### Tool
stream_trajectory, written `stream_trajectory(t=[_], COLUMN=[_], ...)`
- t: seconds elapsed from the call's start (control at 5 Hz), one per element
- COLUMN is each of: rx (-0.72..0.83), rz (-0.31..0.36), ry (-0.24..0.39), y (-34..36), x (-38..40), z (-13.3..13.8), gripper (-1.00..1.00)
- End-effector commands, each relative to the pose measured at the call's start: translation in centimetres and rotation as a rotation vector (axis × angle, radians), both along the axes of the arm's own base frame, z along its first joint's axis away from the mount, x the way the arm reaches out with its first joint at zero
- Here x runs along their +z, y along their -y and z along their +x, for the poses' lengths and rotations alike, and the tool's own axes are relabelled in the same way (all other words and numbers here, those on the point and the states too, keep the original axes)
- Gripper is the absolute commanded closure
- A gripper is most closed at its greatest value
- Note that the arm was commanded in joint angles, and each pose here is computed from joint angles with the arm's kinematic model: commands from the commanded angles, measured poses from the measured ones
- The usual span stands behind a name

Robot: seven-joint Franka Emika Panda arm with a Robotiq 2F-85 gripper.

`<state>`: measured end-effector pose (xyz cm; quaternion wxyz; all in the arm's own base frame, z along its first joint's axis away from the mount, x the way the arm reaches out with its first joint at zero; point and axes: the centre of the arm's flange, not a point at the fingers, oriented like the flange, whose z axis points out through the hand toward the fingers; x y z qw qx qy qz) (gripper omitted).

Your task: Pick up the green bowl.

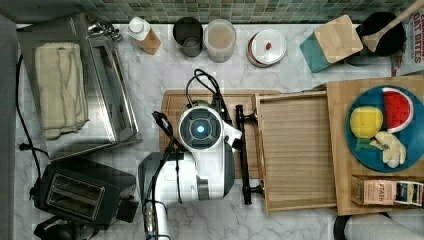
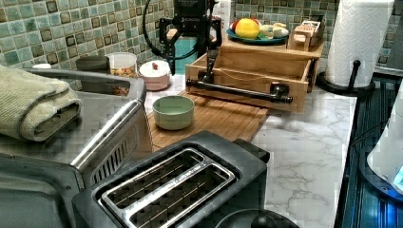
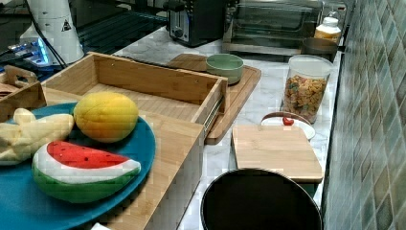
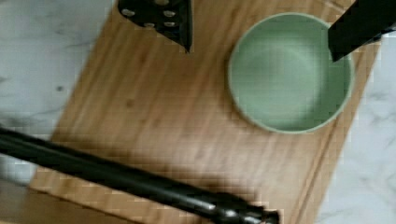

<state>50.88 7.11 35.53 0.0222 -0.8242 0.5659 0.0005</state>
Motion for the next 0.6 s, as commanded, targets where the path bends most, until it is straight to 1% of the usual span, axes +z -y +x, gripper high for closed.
stream_trajectory(t=[0.2,0.4,0.6], rx=[-0.049,-0.055,-0.074], rz=[-0.001,-0.076,-0.085], ry=[-0.024,-0.016,0.023], y=[-2.7,-3.0,-3.4], x=[-4.1,-4.8,-6.5], z=[0.2,-0.4,-0.8], gripper=[-1.0,-1.0,-1.0])
